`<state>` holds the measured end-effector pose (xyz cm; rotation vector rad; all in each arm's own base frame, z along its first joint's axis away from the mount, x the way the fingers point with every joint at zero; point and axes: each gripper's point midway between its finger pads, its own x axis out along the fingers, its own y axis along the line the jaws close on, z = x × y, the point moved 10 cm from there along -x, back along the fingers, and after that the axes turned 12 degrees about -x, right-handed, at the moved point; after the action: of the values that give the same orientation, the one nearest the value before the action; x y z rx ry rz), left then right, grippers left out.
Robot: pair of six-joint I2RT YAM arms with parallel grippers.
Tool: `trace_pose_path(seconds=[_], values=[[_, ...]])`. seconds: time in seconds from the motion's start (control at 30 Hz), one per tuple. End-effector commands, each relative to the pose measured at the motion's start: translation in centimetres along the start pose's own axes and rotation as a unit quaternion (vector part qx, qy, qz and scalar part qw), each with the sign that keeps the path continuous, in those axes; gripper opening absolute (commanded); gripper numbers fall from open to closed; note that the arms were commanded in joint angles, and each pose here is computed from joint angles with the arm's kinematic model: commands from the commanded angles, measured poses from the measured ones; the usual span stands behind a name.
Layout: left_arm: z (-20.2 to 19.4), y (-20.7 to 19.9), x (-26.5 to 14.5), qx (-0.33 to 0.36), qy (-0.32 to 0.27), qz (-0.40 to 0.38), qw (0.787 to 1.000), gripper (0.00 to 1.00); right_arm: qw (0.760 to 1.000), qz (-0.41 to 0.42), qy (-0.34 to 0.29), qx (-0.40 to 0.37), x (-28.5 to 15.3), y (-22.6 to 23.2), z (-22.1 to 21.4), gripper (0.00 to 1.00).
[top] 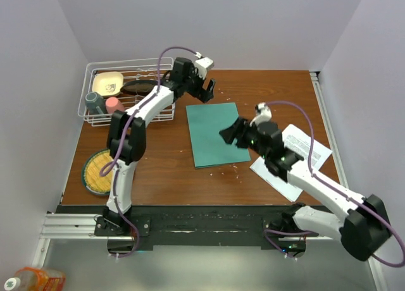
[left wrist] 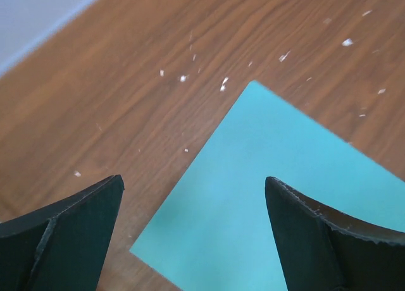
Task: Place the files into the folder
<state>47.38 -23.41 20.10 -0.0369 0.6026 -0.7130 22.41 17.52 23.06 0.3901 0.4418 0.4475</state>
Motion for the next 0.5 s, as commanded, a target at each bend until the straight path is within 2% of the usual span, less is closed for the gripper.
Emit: trace_pose_path(seconds=[0.0,0.13,0.47], values=[[-0.7,0.7,1.8,-0.044,0.013,0.033,0.998,1.0,0.995,-0.002,0.08,0.065,-2.7,-1.0,-7.0,0.7],[-1.2,1.1,3.0,-0.07,0.023,0.044,0.996,1.0,0.993,0.025,0.073,0.093,-3.2,-0.2,-8.3,0.69],[-2.3,3.3,4.8,-0.122,0.024,0.023,0.992,1.0,0.986,0.023,0.132,0.103,0.4,0.7,-12.2,0.69]])
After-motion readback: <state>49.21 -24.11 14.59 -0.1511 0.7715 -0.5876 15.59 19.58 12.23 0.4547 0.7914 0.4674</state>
